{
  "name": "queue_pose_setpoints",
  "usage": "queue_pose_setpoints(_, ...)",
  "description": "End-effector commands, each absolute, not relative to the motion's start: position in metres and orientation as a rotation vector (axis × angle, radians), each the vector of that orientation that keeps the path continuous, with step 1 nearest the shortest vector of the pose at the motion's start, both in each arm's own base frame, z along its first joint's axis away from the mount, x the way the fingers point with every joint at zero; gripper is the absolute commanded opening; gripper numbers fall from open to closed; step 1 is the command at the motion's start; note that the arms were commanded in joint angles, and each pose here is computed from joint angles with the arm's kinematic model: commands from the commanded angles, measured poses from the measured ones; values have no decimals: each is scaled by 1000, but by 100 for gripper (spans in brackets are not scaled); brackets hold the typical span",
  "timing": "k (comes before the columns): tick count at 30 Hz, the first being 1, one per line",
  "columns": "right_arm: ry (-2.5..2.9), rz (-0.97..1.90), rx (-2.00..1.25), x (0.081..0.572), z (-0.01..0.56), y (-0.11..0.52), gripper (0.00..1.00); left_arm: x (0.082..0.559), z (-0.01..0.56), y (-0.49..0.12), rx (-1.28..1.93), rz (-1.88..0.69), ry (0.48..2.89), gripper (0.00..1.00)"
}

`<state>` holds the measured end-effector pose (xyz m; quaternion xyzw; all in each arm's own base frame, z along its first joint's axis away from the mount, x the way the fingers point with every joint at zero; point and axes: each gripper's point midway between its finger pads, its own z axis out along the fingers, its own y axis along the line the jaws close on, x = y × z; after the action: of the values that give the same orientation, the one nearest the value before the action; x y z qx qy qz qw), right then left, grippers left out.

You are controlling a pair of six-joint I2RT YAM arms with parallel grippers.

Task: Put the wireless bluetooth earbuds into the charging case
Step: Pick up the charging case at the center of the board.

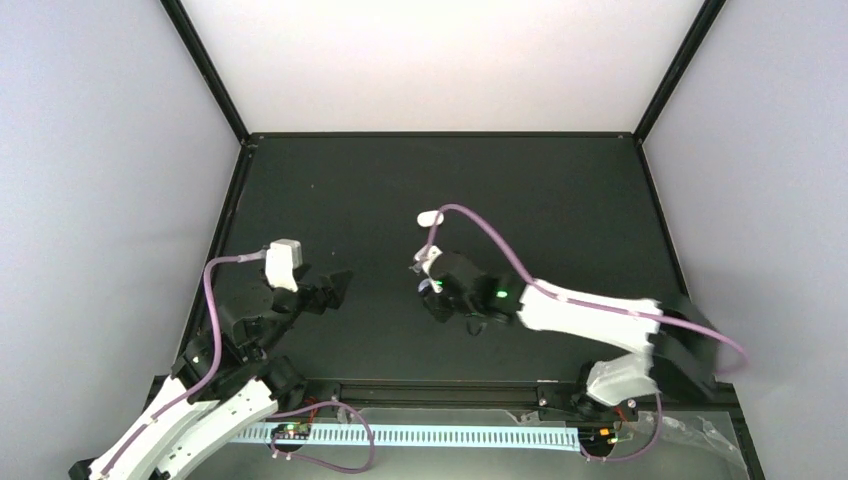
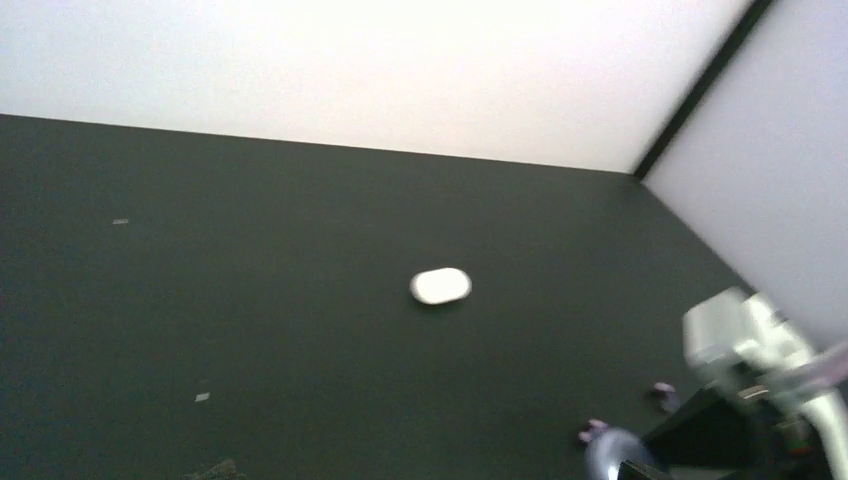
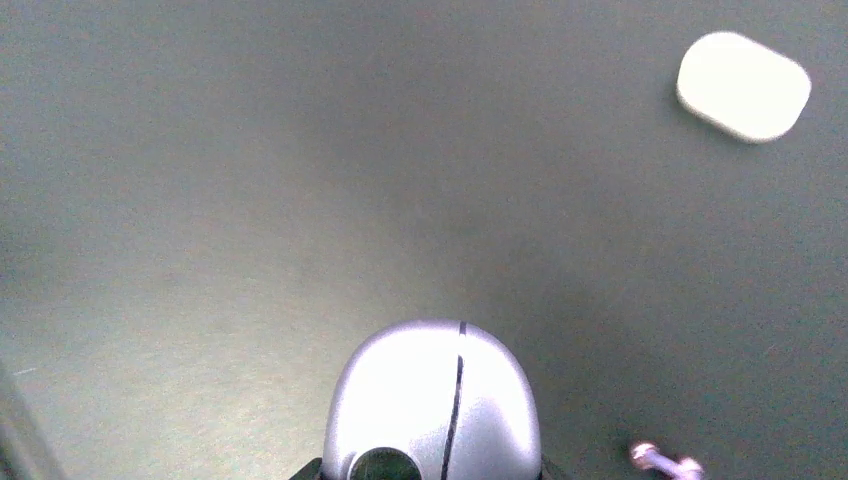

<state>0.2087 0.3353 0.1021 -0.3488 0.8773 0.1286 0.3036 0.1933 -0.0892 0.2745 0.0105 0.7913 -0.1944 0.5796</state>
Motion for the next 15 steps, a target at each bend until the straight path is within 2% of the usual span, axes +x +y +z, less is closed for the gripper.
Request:
queue_pose_setpoints(1,1982,519,-1097,177,184,322,28,181,292,-146,245,-754,1765,99)
queue_pose_setpoints(4,1812,569,-1174,155,220,301,28,170,296,-186,409,-945,1720,99)
queue_pose_setpoints(8,1716,478,-1209,150,241,272,27,157,311,-222,550,-1152,1663,99)
queue_pose_setpoints(15,1599,391,-1230,145,259,245,27,157,325,-261,661,-1325,1642,98)
